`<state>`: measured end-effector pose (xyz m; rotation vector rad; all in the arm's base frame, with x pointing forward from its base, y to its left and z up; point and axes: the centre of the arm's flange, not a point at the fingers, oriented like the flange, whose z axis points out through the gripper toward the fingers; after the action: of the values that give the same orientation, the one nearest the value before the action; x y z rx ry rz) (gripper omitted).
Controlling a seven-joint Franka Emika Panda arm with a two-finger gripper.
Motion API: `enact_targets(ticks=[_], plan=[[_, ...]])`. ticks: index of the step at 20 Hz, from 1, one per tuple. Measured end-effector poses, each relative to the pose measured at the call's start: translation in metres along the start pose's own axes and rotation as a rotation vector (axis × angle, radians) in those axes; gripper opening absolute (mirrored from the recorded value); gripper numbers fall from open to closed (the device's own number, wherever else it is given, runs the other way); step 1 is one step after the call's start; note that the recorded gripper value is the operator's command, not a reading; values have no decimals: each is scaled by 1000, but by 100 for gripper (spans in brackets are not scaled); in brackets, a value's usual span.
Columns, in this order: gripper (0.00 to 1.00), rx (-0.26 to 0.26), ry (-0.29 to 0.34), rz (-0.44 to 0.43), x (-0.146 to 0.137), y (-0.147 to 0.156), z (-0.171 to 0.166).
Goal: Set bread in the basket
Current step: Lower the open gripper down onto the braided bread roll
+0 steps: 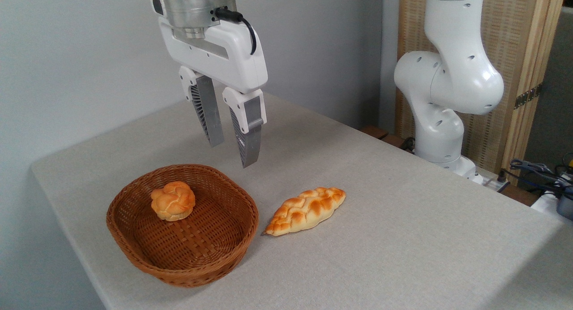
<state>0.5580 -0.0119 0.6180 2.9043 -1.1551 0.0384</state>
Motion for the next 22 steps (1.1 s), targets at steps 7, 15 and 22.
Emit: enact_targets(ticks=[7,15,22], plan=[[100,0,1,-2,-1,0,-1],[100,-7,-7,17,-14,5,1],[100,-62,-62,120,-65,50,50]])
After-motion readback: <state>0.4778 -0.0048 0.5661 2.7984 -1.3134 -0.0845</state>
